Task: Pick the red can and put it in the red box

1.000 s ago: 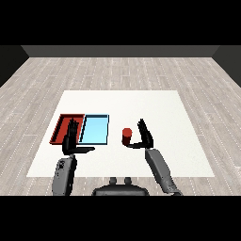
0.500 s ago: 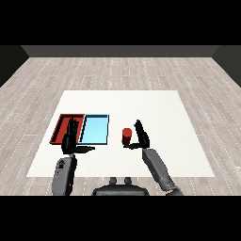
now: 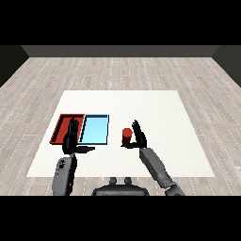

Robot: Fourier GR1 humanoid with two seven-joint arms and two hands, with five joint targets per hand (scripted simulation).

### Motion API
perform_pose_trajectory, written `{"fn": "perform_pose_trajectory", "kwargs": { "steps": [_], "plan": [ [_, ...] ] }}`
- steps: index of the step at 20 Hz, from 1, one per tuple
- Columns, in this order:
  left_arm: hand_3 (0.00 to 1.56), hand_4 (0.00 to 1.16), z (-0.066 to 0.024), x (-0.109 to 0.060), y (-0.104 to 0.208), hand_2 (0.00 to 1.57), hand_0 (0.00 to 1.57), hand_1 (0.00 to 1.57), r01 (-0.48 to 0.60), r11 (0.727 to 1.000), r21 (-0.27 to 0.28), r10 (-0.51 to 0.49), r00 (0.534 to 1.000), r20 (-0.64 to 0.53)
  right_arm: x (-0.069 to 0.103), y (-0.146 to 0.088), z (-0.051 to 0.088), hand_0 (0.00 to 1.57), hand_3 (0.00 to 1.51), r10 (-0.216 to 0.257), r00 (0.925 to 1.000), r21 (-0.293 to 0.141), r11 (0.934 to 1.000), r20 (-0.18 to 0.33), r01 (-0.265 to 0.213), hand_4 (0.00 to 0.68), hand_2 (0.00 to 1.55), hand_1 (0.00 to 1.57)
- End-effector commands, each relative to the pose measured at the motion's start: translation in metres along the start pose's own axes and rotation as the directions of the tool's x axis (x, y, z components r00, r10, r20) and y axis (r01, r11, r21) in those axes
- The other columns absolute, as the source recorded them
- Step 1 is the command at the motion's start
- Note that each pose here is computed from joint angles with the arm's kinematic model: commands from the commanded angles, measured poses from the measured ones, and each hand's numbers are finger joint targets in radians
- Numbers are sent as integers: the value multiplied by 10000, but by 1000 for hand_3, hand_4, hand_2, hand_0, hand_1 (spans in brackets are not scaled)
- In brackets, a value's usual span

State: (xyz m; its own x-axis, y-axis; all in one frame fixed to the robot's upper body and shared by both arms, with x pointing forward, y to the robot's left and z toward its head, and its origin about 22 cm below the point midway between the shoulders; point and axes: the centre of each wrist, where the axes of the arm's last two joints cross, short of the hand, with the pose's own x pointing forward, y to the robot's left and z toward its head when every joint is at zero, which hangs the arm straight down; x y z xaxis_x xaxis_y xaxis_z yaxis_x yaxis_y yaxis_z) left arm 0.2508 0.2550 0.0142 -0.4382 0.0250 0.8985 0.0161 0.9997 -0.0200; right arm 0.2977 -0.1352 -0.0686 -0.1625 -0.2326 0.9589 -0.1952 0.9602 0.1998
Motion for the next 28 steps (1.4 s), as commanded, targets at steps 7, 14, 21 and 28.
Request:
{"fn": "perform_pose_trajectory", "kwargs": {
  "steps": [7, 14, 21, 28],
  "plan": [
    [0, 0, 43, -76, -146, 0, 0, 0, 45, 10000, -34, -45, 10000, -45, -37, 152, -140, 0, 0, -415, 9990, 235, 9989, -141, 418, 0, 0, 0],
    [0, 0, -147, -53, 74, 0, 0, 0, 70, 10000, -1, -70, 9999, -71, -46, 265, 23, 0, 0, -610, 9978, 552, 9965, -256, 624, 0, 0, 0],
    [0, 0, 24, -10, 123, 0, 0, 0, 139, 9999, 44, -139, 9997, -183, -10, 372, -194, 0, 0, -729, 9970, 536, 9958, -251, 741, 0, 0, 0],
    [0, 0, -92, -157, 43, 0, 0, 0, 305, 9995, 6, -305, 9995, 108, -125, 371, -174, 0, 0, 297, 9973, 288, 9992, -669, -278, 0, 0, 0]
  ]
}}
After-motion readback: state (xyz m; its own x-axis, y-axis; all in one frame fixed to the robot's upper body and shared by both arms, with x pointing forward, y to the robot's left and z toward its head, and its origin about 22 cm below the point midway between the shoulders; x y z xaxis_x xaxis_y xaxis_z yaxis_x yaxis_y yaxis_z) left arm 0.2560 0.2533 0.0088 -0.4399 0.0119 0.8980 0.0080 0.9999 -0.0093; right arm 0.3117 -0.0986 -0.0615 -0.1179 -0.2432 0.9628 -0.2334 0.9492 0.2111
